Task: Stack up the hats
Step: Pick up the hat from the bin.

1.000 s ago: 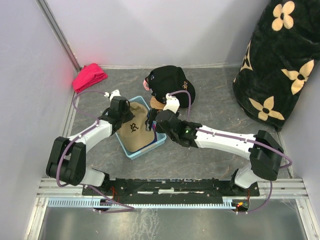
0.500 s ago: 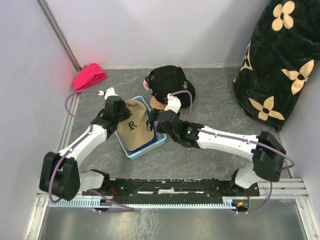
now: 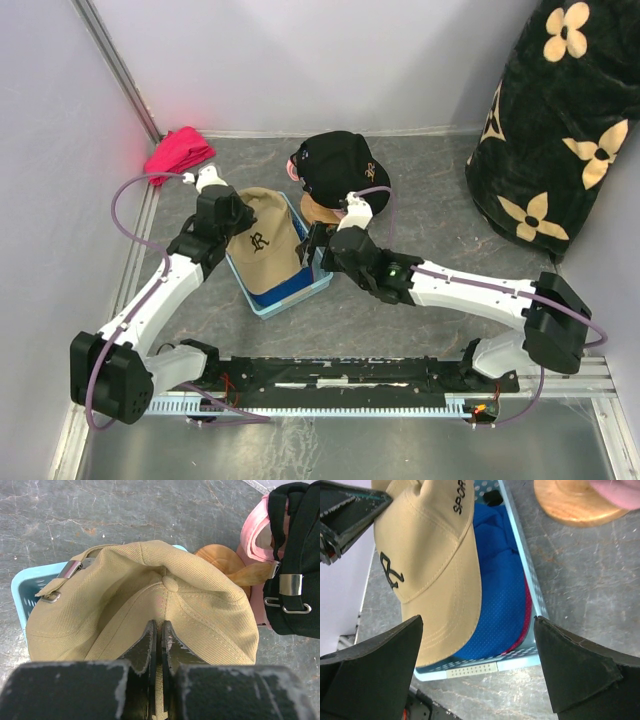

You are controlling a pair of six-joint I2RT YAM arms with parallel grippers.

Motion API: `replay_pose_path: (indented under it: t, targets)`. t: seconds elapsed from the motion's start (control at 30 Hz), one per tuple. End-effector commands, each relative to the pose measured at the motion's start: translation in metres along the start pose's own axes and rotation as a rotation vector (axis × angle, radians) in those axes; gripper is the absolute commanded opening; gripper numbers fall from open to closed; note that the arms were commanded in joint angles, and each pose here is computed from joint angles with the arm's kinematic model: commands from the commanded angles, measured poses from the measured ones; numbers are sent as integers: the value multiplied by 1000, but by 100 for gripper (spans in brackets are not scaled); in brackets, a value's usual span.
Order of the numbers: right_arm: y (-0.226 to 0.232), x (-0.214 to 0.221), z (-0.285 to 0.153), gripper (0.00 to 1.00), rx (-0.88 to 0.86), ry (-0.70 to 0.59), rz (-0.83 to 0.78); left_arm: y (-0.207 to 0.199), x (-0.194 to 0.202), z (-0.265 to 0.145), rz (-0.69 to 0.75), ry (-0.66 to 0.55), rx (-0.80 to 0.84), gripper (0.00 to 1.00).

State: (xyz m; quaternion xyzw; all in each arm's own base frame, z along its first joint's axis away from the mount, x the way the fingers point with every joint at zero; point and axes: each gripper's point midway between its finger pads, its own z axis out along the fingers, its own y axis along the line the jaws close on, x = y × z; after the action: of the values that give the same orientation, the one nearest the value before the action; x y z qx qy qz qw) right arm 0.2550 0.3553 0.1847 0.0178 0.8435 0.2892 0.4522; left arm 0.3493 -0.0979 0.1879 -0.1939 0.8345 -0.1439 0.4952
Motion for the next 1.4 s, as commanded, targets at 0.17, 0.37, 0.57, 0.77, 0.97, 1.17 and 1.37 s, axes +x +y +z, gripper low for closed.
replay_pose_path:
  t: [0.17, 0.37, 0.57, 0.77, 0.97, 1.17, 1.37]
  targets:
    - [32, 1, -22, 99, -213, 21, 246, -31, -38, -16, -152, -85, 87, 3]
    - [37, 3, -32, 99, -277, 37, 331, -35, -40, -18, -204, -83, 94, 3]
    - [50, 10, -32, 99, -329, 67, 380, -37, -40, -18, -246, -79, 98, 3]
    - [68, 20, -31, 99, -369, 75, 405, -36, -41, -20, -317, -92, 92, 3]
    - [81, 28, -29, 100, -387, 80, 392, -41, -41, -22, -366, -88, 109, 3]
    - [88, 22, -29, 94, -413, 58, 380, -44, -36, -28, -379, -80, 128, 3]
    - [91, 19, -26, 81, -426, 38, 378, -46, -30, -32, -385, -68, 142, 3]
